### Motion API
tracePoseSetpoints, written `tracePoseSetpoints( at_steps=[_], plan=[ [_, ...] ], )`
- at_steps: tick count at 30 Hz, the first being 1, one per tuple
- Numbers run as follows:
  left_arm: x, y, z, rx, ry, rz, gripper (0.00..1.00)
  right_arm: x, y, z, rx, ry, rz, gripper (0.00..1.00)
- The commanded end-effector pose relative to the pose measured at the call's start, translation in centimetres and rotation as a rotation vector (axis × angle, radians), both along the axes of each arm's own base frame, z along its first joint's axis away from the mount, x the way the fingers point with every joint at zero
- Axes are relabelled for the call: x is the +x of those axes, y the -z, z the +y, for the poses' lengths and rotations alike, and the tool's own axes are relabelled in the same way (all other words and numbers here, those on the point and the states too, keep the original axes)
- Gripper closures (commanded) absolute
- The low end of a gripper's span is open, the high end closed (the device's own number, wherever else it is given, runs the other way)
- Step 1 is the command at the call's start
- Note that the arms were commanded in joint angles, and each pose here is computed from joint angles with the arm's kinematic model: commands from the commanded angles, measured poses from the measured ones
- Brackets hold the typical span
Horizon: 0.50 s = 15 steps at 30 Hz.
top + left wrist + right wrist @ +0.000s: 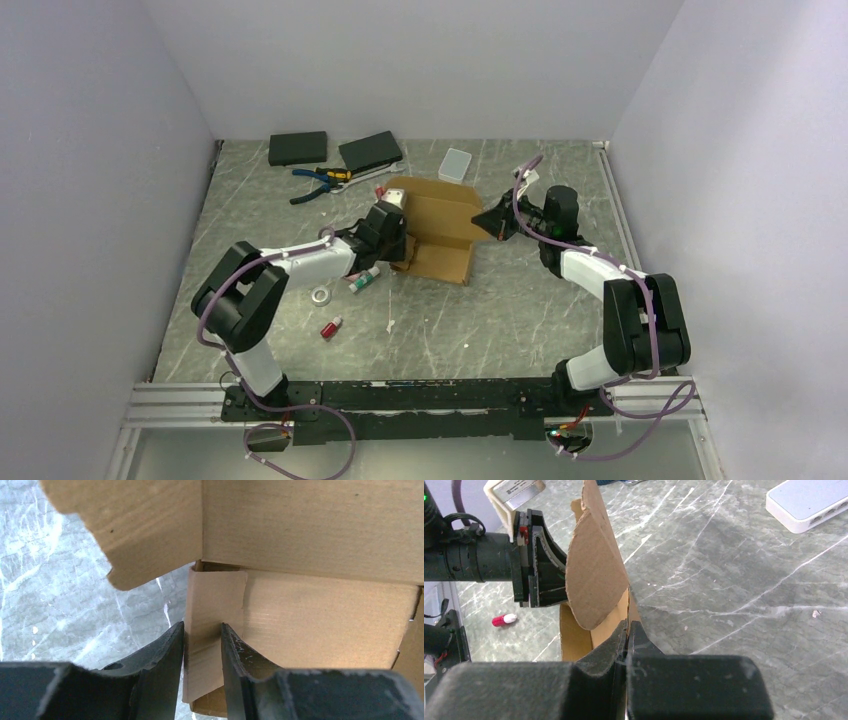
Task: Fold the paper box
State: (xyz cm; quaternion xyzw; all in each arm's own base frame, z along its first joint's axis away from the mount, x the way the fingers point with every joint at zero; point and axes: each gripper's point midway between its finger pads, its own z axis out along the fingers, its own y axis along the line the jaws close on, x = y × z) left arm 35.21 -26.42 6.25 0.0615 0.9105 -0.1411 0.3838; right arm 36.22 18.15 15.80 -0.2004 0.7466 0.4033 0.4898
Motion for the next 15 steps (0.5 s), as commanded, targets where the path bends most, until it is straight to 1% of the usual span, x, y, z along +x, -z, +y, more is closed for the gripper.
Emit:
tracePoseSetpoints(
  at_steps=[1,6,11,13,15],
  plan=[
    [0.6,-0.8,-0.1,-0.034,-0.009,0.014,0.62,-0.4,-2.6,0.5,0.011,-0.051,-0.134,1.00],
    [0.3,0.7,-0.1,-0.053,-0.002,0.056,0.62,-0.7,-2.7,0.6,0.012,-0.067,-0.153,1.00],
    [0.2,1.1,-0.4,-0.109,0.027,0.076,0.61,-0.7,-2.7,0.7,0.015,-0.072,-0.156,1.00],
    [0.2,1.3,-0.5,-0.121,0.035,0.085,0.62,-0.7,-2.7,0.7,0.016,-0.072,-0.155,1.00],
    [0.3,1.5,-0.5,-0.125,0.035,0.090,0.67,-0.7,-2.6,0.7,0.015,-0.071,-0.154,1.00]
  ],
)
